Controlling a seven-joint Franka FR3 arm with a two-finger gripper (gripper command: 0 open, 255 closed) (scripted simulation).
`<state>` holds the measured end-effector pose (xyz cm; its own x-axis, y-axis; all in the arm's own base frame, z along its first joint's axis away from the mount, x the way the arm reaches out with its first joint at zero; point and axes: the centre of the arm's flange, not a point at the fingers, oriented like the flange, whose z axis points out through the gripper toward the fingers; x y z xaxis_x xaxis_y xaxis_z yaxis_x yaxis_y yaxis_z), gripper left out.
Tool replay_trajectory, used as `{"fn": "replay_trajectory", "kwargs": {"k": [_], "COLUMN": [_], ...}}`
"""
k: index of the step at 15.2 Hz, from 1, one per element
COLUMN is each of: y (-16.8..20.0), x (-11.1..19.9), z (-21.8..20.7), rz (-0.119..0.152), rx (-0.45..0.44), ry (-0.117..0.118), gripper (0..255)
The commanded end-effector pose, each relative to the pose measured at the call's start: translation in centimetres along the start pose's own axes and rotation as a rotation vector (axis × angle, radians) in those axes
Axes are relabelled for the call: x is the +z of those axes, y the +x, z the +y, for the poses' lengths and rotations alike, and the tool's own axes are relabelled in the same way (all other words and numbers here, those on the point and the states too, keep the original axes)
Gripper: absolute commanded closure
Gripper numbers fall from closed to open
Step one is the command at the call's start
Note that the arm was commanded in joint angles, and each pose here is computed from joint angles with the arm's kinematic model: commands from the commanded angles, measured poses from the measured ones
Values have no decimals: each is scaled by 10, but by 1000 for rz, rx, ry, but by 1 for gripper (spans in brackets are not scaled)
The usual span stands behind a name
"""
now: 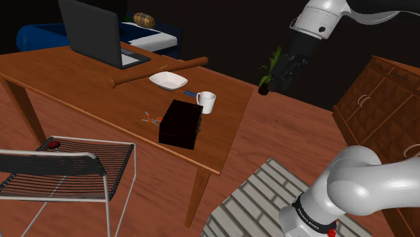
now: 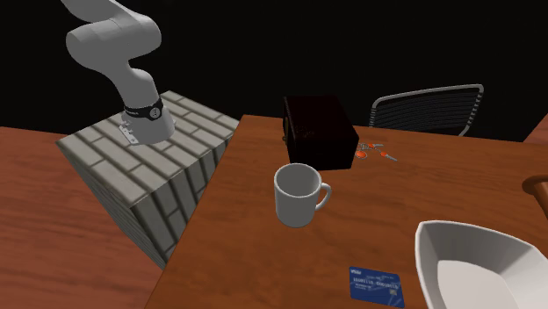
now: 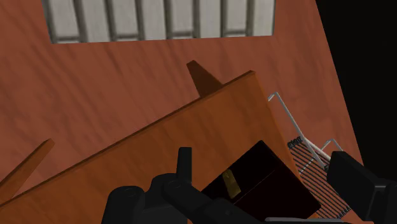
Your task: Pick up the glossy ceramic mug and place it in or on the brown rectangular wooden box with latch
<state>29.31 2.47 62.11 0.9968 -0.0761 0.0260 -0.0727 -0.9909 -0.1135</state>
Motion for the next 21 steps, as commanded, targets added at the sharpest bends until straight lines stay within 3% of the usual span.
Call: {"fn": "replay_trajectory", "kwargs": {"k": [1,21], "y": [0,221], "x": [0,127], "z": [0,84], "rz": [0,-49], "rx": [0,-37], "ry": [0,-27], "gripper": [0,0]}}
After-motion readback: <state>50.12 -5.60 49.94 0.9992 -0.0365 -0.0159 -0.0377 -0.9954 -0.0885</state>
